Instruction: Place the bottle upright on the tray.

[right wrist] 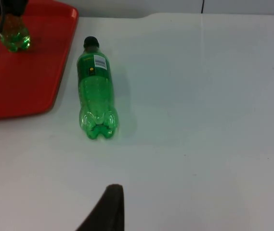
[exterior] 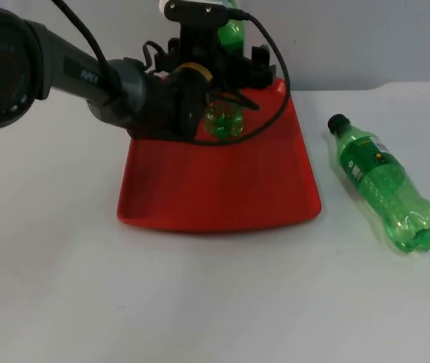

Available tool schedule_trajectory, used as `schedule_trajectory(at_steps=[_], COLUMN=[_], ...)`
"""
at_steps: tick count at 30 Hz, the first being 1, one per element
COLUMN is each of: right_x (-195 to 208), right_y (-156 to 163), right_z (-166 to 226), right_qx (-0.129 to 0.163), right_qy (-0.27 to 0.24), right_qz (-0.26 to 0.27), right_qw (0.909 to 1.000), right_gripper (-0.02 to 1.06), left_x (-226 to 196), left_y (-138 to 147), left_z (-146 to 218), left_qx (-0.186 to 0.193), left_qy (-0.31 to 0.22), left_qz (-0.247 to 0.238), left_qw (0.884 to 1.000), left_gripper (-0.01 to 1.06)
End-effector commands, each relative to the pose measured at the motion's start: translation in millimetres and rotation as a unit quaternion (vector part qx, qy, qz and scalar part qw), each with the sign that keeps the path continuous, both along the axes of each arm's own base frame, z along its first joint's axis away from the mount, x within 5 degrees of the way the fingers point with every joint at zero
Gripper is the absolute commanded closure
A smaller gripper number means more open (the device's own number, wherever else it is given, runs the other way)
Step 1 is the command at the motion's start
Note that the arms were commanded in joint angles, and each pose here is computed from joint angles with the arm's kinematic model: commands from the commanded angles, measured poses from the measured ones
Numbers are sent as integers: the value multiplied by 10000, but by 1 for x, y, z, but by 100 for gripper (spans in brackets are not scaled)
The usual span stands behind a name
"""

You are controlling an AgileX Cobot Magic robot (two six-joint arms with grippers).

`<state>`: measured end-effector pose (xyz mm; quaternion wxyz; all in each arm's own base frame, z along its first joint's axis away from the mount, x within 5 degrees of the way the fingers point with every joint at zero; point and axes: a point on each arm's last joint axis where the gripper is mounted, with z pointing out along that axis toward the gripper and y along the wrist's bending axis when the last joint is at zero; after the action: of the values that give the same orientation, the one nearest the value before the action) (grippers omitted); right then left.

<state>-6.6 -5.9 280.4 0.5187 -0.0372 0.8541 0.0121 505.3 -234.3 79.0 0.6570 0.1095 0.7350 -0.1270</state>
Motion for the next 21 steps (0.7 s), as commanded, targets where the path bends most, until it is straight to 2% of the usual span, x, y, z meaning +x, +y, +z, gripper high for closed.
schedule_trajectory(at_steps=[1, 6, 13, 21], right_x=[0, 0, 0, 0], right_y=[0, 0, 0, 0], right_z=[0, 0, 0, 0], right_qx=[-53, -53, -53, -53], right_qy=[-28, -28, -28, -28], right_qz=[-29, -29, -29, -29], right_qw=[10000, 10000, 10000, 10000], right_gripper=[0, 0, 0, 0], left_x=[1, 1, -1, -5], left_y=[2, 1, 0, 1], left_z=[12, 22, 28, 25], left_qx=[-233, -172, -80, -409], left_qy=[209, 363, 836, 1588], left_qz=[151, 90, 19, 177], left_qw=[9994, 9992, 9965, 9863], left_gripper=[14, 14, 14, 14])
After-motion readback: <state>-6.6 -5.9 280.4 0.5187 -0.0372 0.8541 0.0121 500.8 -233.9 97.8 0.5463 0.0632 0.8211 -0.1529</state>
